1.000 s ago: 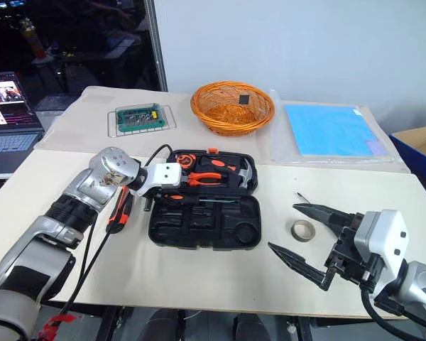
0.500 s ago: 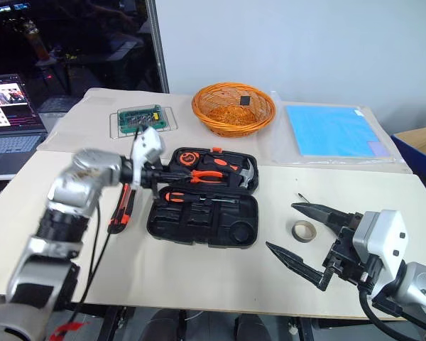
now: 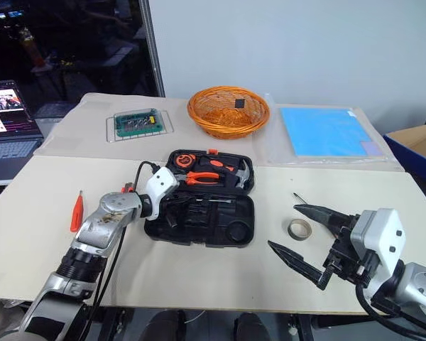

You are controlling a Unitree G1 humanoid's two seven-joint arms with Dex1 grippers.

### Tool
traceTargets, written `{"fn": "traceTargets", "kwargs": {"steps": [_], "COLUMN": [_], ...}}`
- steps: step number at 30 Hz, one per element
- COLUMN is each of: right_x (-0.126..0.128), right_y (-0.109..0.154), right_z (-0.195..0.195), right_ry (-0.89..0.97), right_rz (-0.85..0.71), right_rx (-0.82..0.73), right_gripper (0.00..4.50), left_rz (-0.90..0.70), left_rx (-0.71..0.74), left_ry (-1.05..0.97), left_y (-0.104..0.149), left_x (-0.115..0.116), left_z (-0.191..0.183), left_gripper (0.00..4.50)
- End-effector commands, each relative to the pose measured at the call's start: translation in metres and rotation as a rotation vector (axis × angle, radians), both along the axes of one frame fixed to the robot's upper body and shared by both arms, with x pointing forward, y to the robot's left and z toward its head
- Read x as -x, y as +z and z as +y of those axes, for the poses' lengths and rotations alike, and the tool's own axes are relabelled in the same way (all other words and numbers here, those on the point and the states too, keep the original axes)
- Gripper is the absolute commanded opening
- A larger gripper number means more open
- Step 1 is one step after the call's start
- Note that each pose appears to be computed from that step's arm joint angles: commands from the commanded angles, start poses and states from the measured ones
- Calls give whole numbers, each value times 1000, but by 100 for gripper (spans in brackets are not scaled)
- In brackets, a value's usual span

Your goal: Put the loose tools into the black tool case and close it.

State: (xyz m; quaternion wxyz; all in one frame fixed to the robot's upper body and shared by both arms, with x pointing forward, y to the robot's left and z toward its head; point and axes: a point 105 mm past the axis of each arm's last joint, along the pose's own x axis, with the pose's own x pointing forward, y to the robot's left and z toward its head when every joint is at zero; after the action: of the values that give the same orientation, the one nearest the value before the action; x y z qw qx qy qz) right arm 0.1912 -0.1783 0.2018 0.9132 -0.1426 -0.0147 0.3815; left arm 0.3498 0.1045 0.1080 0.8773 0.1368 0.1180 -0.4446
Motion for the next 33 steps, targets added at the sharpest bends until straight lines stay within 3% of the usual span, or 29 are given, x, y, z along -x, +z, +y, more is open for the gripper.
{"fn": "traceTargets", "kwargs": {"steps": [1,4,5,6,9,14,17,22,23,26,30,33], "right_x": [-11,-26,-28,-34,-44,-59,-67,-89,-94,-99,-102,-105], "right_y": [-9,-26,-33,-38,-39,-56,-66,-89,-93,-106,-111,-81], "right_z": [-14,-38,-51,-59,-80,-109,-124,-136,-140,-150,-154,-151], "right_ry": [-138,-300,-367,-388,-452,-494,-519,-521,-534,-540,-534,-522], "right_rz": [48,131,166,210,228,338,436,581,589,630,627,528], "right_rx": [11,140,201,225,295,430,432,457,470,509,520,495], "right_gripper": [450,450,450,450,450,450,450,450,409,358,212,113], "left_rz": [-73,-77,-62,-64,-70,-59,-46,-50,-58,-74,-88,-110], "left_rx": [143,190,214,223,246,239,244,231,225,212,208,232], "left_ry": [-90,-198,-230,-283,-386,-500,-553,-619,-626,-638,-611,-542], "left_y": [39,57,64,73,90,103,107,113,114,114,114,114], "left_x": [15,30,37,44,64,85,95,104,105,107,105,101], "left_z": [-6,-4,-6,-6,-15,-31,-41,-47,-47,-49,-47,-42], "left_gripper": [2,2,52,63,163,339,444,444,449,449,449,449]}}
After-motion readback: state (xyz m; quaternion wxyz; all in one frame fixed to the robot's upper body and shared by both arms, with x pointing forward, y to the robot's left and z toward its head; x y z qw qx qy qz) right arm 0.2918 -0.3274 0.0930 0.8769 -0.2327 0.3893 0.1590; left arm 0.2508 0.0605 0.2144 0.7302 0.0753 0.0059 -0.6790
